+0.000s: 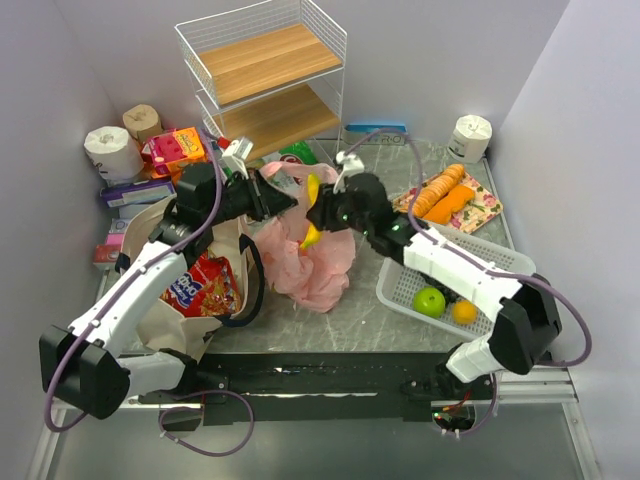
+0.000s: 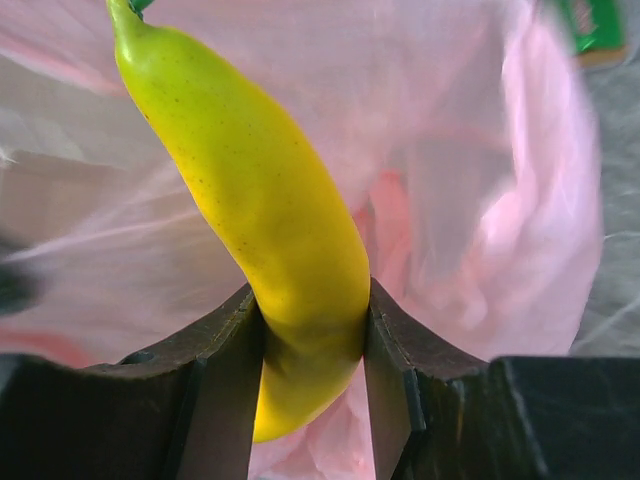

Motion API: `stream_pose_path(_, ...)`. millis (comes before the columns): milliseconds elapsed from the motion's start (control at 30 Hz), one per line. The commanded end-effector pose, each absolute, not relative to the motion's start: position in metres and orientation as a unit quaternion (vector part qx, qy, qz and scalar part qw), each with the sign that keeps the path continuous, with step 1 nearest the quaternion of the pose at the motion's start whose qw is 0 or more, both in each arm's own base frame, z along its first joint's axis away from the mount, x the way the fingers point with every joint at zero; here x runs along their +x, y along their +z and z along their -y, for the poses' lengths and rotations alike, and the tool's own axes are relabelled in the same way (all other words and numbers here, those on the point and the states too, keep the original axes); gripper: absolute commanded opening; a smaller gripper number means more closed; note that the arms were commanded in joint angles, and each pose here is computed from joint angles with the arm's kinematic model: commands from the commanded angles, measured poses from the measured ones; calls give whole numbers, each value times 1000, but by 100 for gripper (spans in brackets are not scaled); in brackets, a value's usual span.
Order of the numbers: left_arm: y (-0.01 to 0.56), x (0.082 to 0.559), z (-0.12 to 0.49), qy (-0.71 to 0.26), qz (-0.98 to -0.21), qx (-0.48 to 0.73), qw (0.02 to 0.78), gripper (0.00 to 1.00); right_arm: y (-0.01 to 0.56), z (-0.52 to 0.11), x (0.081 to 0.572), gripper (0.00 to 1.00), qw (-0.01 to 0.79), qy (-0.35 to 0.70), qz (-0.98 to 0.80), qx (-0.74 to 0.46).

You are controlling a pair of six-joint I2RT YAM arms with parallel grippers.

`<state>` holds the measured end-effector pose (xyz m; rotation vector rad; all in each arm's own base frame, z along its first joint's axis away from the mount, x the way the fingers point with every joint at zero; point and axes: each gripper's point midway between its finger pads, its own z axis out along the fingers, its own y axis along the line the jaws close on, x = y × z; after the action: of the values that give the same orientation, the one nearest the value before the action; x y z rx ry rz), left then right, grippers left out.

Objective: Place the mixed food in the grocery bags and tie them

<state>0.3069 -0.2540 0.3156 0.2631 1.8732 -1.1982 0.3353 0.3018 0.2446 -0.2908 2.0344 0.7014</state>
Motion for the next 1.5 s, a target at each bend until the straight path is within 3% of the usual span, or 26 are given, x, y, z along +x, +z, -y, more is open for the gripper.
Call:
stream_pose_path(0,343,290,262,-553,-702,107,437,1,264,-329,350,0,533,326,-778,-70)
stream_pose_path(333,368,289,266,-594,-668,91,439,1,195,-360,374,0,500,306,-810,-32)
stream_pose_path(500,385,295,258,-579,-662,92,467,1,138,-336,376,0,454,196,-868,-41)
stream_pose_path(667,367,310,227,-529,-690,59,491,1,111,-289,375,0,399,101,-910,-40)
stream_pose_path(733,351,319,216,-500,-710,41,494,1,108,-275,371,20,372,109,-921,-42)
stream_pose_path(767,335,322,213,-477,-731,44,487,1,109,-273,369,36,364,122,-922,-61)
stream_pose_path(800,328,323,211,-465,-739,47,485,1,125,-271,367,64,367,150,-916,-67)
stream_pose_path(900,307,325,213,-450,-759,64,466,1,160,-275,354,99,396,212,-884,-127)
stream_pose_path(1067,298,325,224,-475,-752,83,449,1,233,-286,311,99,418,316,-823,-218)
stream_pose_path(1233,293,331,233,-465,-757,97,448,1,273,-266,281,99,421,334,-814,-221)
stream_pose_path(1367,287,333,243,-459,-762,113,443,1,253,-186,289,99,423,213,-874,-112)
stream_pose_path(1467,289,332,248,-456,-761,119,446,1,212,-134,278,99,370,144,-917,-30)
